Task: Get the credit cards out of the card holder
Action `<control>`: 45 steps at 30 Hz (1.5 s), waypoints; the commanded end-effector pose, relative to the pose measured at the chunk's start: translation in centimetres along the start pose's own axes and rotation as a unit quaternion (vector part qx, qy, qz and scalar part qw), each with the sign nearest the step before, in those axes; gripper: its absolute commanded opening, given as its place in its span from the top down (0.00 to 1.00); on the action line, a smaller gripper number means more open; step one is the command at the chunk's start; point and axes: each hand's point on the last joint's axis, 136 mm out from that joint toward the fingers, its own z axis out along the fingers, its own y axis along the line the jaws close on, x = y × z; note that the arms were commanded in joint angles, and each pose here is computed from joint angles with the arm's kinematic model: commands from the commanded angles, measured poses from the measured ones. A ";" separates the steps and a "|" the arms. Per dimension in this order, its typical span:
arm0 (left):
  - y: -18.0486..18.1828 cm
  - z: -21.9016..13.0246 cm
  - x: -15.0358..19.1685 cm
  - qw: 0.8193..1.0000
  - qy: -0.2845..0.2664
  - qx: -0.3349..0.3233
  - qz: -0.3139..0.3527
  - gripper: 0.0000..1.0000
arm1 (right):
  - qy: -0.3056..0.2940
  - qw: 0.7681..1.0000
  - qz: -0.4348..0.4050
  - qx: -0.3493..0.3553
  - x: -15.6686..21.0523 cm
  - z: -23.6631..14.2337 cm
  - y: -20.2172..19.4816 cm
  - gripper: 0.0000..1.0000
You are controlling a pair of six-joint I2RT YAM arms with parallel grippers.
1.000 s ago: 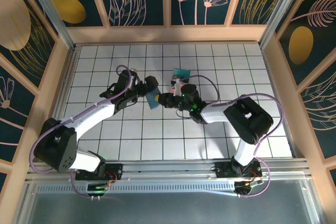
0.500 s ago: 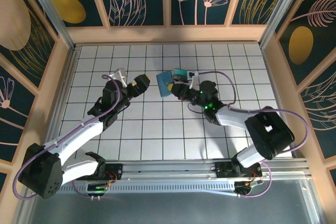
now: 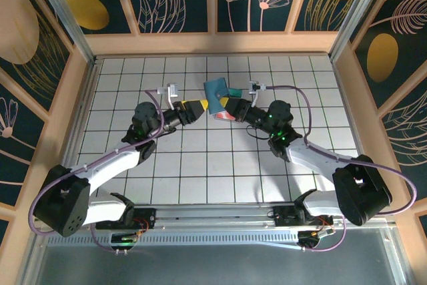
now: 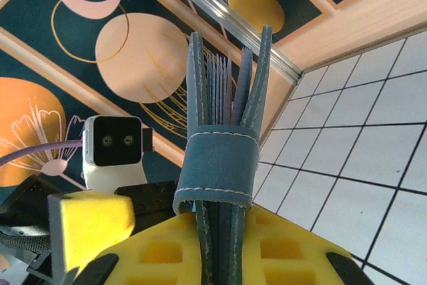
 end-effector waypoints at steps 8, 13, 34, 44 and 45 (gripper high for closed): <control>-3.1 0.5 -0.8 0.998 -0.013 0.063 0.019 0.28 | -0.017 0.996 -0.013 -0.086 -2.2 -0.2 4.4 1.00; -3.3 0.5 -0.7 0.997 -0.015 0.071 0.017 0.32 | -0.017 0.995 -0.007 -0.101 -2.2 -0.3 4.9 1.00; -3.3 0.9 -0.4 0.996 -0.009 0.082 0.017 0.91 | 0.004 0.993 0.024 -0.118 -1.2 1.2 4.0 0.94; -0.5 0.2 -0.6 0.996 -0.019 -0.035 0.080 1.00 | -0.015 0.991 -0.049 0.127 -1.3 0.1 -1.0 0.48; -0.2 0.2 -0.5 0.995 -0.017 -0.046 0.085 1.00 | -0.019 0.986 -0.057 0.155 -1.3 -0.3 -1.5 0.47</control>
